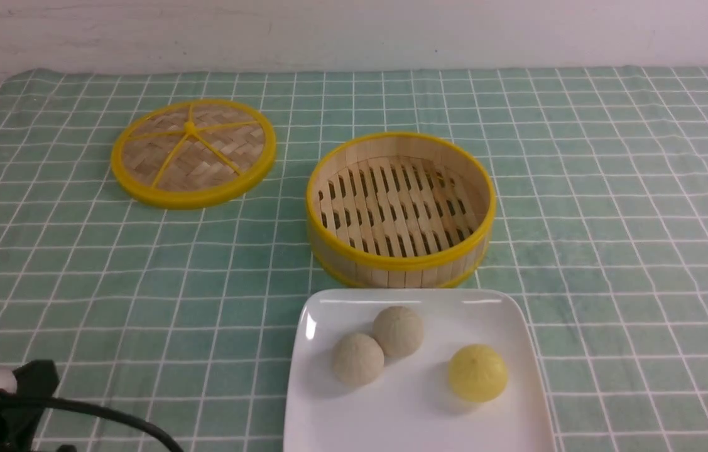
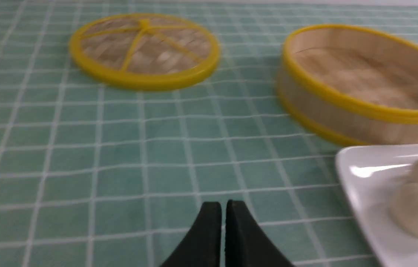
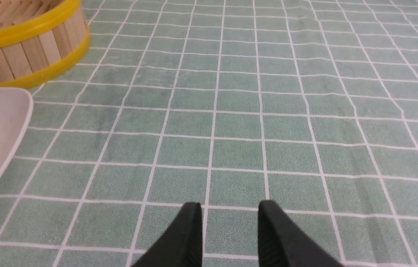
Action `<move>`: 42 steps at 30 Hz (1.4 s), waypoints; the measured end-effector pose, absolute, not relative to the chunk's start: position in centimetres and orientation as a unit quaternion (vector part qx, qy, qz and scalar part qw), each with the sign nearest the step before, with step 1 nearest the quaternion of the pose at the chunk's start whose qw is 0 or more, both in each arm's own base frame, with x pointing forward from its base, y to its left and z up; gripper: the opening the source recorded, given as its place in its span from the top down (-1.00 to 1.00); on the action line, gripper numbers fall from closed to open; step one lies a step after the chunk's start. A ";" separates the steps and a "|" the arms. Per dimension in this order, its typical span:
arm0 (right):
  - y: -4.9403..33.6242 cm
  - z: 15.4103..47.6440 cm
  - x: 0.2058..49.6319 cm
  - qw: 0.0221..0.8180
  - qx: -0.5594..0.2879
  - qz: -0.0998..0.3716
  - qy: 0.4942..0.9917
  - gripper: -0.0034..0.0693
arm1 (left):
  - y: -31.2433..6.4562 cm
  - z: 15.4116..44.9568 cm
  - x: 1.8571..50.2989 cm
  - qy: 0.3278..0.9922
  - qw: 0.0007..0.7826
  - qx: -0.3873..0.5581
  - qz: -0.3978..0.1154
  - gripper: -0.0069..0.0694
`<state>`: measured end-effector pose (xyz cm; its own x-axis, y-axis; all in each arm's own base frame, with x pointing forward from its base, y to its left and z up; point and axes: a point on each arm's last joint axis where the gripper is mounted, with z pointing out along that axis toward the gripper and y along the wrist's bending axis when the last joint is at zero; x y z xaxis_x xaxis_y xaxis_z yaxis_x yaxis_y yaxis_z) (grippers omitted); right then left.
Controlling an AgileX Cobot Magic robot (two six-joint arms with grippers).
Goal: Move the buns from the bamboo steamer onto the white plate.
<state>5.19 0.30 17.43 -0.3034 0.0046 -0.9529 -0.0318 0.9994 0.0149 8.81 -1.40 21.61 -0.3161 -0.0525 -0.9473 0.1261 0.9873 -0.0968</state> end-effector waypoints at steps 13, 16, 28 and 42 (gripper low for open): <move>0.3 17.4 5.2 0.590 -0.008 0.015 0.807 0.25 | 0.5 17.8 5.7 0.780 0.618 -0.097 -0.036 0.67; 0.3 17.4 5.2 0.590 -0.008 0.015 0.807 0.25 | 0.5 17.6 5.4 0.784 0.613 -0.096 -0.027 0.67; 0.3 17.4 5.2 0.590 -0.008 0.015 0.807 0.25 | 0.6 17.2 5.3 0.796 0.598 -0.095 -0.017 0.66; 0.3 17.4 5.2 0.590 -0.008 0.015 0.807 0.25 | 0.7 17.2 5.3 0.796 0.597 -0.095 -0.017 0.65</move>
<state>5.19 0.30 17.43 -0.3034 0.0046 -0.9529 -0.0318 0.9994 0.0149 5.25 0.65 17.25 -0.2693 -0.1719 -0.9476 -0.1321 0.9812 -0.1405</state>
